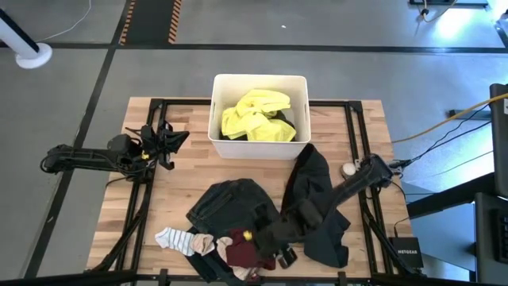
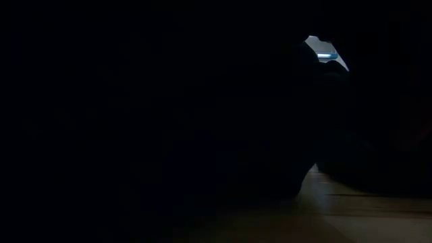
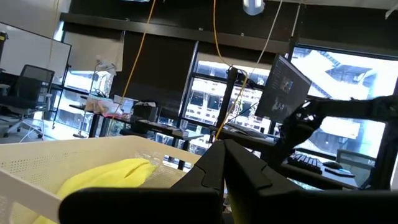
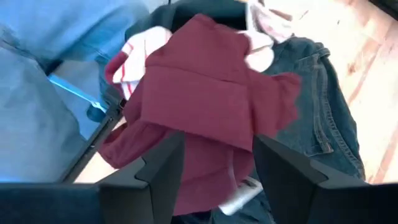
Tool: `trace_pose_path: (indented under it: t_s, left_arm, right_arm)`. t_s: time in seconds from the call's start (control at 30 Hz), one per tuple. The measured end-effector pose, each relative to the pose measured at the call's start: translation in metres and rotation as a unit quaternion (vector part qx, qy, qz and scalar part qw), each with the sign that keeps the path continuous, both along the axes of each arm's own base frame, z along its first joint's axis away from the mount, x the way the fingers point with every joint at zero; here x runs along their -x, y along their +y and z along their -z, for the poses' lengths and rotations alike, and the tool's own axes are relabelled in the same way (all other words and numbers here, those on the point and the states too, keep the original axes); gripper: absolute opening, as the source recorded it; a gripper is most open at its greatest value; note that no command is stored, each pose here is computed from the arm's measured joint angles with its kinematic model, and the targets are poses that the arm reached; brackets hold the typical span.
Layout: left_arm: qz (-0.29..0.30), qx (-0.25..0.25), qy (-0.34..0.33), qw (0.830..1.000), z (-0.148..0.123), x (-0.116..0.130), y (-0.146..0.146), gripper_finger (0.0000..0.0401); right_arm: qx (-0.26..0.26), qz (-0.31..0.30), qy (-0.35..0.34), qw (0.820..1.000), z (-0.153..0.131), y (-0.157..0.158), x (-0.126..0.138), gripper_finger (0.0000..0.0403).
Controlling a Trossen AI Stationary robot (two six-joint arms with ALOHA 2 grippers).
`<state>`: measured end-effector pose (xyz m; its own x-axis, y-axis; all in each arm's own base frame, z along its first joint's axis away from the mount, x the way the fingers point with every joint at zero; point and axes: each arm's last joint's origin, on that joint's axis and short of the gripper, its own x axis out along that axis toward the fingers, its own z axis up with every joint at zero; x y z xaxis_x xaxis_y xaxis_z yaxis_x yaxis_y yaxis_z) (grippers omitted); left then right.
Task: Sort clothes
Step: Put the red underwear into the white bin
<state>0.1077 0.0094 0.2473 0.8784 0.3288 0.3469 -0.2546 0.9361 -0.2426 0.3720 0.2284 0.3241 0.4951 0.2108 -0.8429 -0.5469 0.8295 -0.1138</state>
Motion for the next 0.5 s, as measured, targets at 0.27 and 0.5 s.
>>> trace_pose_path:
  t_s: [0.27,0.5]
  left_arm:
    - [0.0,0.001,-0.003,1.0,0.0,0.0,0.0,0.0004]
    - [0.0,0.001,-0.002,1.0,0.0,0.0,0.0,0.0004]
  right_arm:
    - [0.062,0.03,-0.005,0.998,0.025,0.007,-0.01,0.0207]
    - [0.089,0.027,0.006,0.996,0.045,0.007,-0.021,0.0203]
